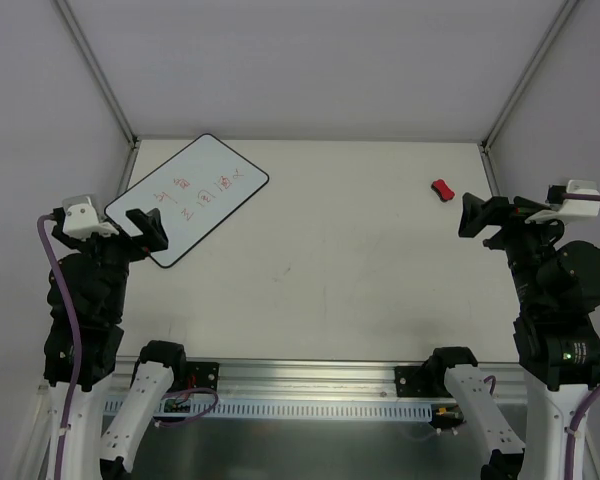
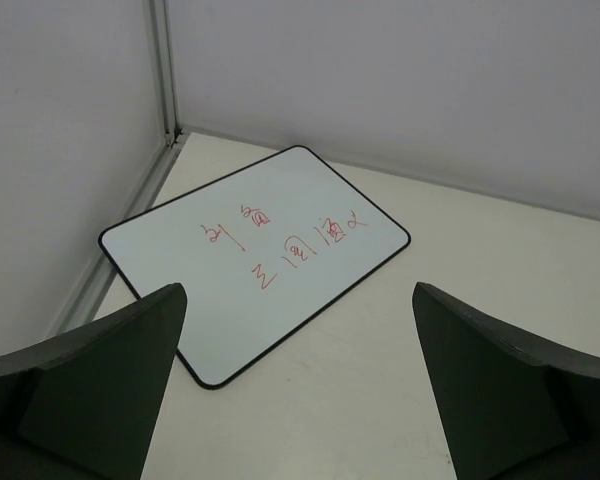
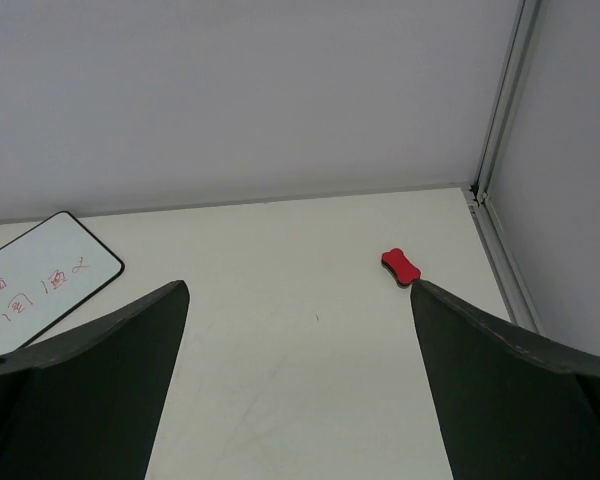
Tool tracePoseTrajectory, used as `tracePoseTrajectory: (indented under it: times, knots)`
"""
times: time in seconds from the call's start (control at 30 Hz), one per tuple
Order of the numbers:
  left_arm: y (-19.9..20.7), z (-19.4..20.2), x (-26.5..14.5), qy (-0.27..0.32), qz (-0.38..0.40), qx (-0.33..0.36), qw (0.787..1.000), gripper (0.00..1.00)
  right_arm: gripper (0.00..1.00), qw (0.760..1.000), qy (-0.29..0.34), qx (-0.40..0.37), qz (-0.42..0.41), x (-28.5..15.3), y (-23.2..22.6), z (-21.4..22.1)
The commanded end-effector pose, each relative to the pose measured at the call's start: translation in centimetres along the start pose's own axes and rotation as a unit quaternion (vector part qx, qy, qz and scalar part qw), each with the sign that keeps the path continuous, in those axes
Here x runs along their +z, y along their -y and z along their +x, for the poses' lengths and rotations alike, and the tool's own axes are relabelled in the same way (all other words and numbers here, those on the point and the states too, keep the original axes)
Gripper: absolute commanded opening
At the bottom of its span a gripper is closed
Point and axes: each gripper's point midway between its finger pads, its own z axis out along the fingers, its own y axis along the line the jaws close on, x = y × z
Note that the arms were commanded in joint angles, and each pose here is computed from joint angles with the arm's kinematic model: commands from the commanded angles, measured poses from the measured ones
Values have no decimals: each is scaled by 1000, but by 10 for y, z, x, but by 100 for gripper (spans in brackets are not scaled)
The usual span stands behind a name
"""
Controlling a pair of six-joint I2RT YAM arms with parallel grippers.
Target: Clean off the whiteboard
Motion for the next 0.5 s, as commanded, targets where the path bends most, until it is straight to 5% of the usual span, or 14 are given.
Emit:
tracePoseTrajectory:
  times: [0.0, 0.27, 0.47]
  knots:
    - [10, 16, 11, -29, 16, -15, 999, 99, 99, 1000, 15, 10, -19, 1, -8, -8]
    - [26, 86, 63, -171, 6, -30, 985, 99, 99, 989, -131, 63, 15, 14, -1, 75]
    - [55, 141, 117, -296, 26, -35, 954, 99, 99, 983, -158, 65, 68, 8, 20, 117]
